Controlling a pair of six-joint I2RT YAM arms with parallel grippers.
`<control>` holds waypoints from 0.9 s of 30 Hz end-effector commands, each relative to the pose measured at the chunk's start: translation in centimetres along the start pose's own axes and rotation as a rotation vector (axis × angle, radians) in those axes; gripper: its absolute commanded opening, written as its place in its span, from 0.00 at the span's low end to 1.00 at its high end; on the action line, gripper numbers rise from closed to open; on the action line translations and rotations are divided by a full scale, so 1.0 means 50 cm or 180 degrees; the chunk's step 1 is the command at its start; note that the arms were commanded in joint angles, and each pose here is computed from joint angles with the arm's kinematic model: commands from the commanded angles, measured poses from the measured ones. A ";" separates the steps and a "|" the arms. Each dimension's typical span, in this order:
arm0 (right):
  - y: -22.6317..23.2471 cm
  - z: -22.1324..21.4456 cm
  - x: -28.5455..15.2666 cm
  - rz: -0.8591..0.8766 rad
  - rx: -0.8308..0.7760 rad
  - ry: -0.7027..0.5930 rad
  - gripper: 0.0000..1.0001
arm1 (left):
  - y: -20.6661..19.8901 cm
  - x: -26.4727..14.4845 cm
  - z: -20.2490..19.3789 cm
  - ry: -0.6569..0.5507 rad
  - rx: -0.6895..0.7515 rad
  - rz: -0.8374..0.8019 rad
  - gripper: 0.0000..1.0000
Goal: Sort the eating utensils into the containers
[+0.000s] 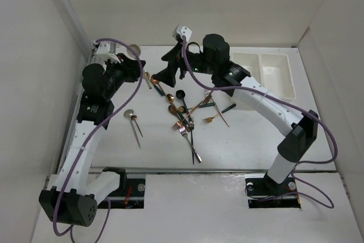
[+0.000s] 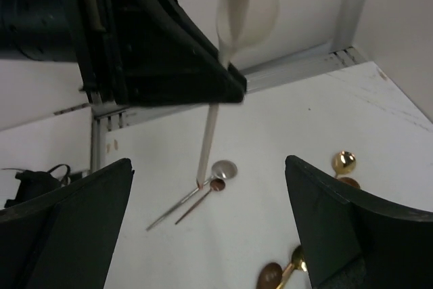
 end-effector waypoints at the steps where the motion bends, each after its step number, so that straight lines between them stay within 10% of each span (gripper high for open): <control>1: 0.026 0.031 0.035 0.0317 0.0069 -0.0205 0.98 | -0.068 0.001 0.011 -0.0115 0.0135 -0.0506 0.00; 13: 0.028 -0.037 0.093 0.0327 0.0380 -0.0056 0.78 | -0.112 -0.008 0.005 -0.0183 0.0184 -0.0665 0.00; 16: 0.035 -0.021 0.096 0.0406 0.0374 -0.0098 0.57 | -0.110 -0.012 -0.018 -0.0053 0.0080 -0.0641 0.00; 20: 0.029 -0.014 0.102 0.0364 0.0386 -0.0140 0.00 | -0.101 -0.017 -0.042 0.0057 0.0015 -0.0590 0.00; 24: 0.013 -0.025 0.105 0.0219 0.0413 -0.0123 0.00 | -0.097 -0.018 -0.051 0.0117 -0.0003 -0.0561 0.55; 25: 0.010 -0.022 0.100 0.0157 0.0413 -0.0136 0.00 | -0.094 -0.019 -0.054 0.0140 0.0018 -0.0549 0.90; 27: -0.049 -0.037 0.073 -0.0209 0.0458 -0.0120 0.00 | -0.091 -0.018 -0.049 0.0121 0.0070 -0.0509 1.00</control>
Point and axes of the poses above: each gripper's point midway between its finger pads, its own x axis out along the fingers, its own y axis along the line the jaws close on, z = x × y, the point moved 1 cm from there along -x, back along the fingers
